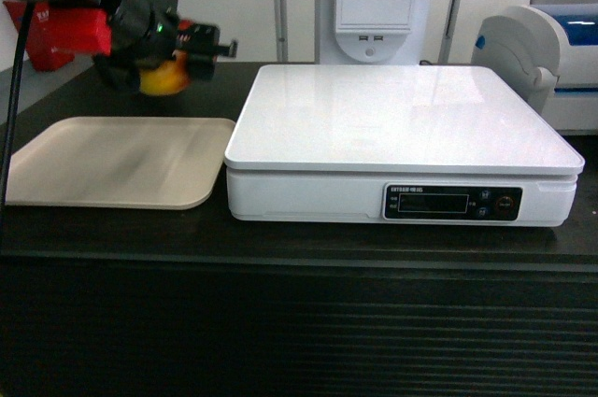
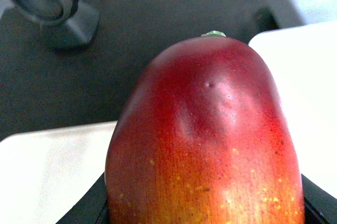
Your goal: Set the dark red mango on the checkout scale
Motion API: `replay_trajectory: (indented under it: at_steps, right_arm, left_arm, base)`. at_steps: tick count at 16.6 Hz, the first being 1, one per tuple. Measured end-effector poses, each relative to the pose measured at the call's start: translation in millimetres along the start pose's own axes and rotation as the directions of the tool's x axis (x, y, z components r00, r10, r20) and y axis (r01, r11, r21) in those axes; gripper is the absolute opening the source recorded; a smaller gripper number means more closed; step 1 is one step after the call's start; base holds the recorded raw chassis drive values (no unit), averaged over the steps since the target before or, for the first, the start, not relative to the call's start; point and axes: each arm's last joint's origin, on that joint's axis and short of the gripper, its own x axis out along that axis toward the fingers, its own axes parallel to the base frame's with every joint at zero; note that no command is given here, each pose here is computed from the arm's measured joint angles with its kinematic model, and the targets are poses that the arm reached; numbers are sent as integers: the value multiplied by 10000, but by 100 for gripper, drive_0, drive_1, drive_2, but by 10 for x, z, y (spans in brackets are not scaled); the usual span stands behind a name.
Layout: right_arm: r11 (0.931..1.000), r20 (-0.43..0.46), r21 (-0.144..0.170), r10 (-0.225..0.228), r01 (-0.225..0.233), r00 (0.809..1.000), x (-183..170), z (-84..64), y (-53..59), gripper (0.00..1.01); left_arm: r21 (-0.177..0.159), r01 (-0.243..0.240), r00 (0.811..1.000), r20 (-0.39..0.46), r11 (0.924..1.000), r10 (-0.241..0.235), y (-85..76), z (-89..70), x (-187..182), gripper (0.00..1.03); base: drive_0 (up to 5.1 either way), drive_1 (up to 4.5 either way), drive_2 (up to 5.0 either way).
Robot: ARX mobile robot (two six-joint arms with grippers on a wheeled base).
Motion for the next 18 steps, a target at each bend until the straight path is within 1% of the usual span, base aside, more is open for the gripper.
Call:
replay_trajectory:
  at_steps: [1, 2, 3, 4, 6, 8, 9, 11, 12, 14, 17, 18]
  right_arm:
    - [10000, 0, 0, 0, 0, 10000, 0, 0, 0, 98]
    - [10000, 0, 0, 0, 0, 10000, 0, 0, 0, 98]
    - [10000, 0, 0, 0, 0, 10000, 0, 0, 0, 98]
    - [10000, 0, 0, 0, 0, 10000, 0, 0, 0, 98]
    - [10000, 0, 0, 0, 0, 10000, 0, 0, 0, 98]
    - [10000, 0, 0, 4, -4, 10000, 0, 0, 0, 98]
    - [10000, 4, 0, 0, 0, 10000, 0, 0, 0, 98]
    - [10000, 0, 0, 0, 0, 10000, 0, 0, 0, 98]
    - [10000, 4, 0, 0, 0, 10000, 0, 0, 0, 98]
    - [10000, 0, 0, 0, 0, 10000, 0, 0, 0, 98]
    - [10000, 0, 0, 0, 0, 10000, 0, 0, 0, 98]
    - [10000, 0, 0, 0, 0, 10000, 0, 0, 0, 98]
  left_arm:
    - [106, 204, 9993, 309, 9997, -207, -112, 123, -61, 60]
    - [304, 536, 9974, 473, 9981, -550, -291, 237, -130, 60]
    - [523, 751, 9962, 402, 9958, -772, -452, 285, -170, 60]
    - [651, 967, 9943, 376, 9932, -993, -614, 342, -176, 60]
    - [428, 1491, 9874, 473, 9879, -1511, -945, 429, -162, 60]
    - [331, 1974, 9799, 214, 9798, -1981, -1304, 406, -135, 60]
    - [349, 2071, 9782, 89, 9777, -2075, -1447, 377, -116, 60]
    - [287, 2363, 9715, -260, 9713, -2356, -1707, 276, -100, 60]
    - [272, 2394, 9701, -473, 9706, -2379, -1800, 226, -91, 60]
    - [64, 2336, 9691, -836, 9723, -2323, -1918, 168, -58, 60]
    - [-370, 2213, 9643, -1406, 9745, -2243, -2018, 111, -9, 60]
    - [-527, 2029, 9676, -1426, 9778, -2084, -2035, 117, 9, 60]
  base:
    - [0, 0, 0]
    - [0, 0, 0]
    - [0, 0, 0]
    - [0, 0, 0]
    - [0, 0, 0]
    - [0, 0, 0]
    - [0, 0, 0]
    - [0, 0, 0]
    - [0, 0, 0]
    - [0, 0, 0]
    - [0, 0, 0]
    - [0, 0, 0]
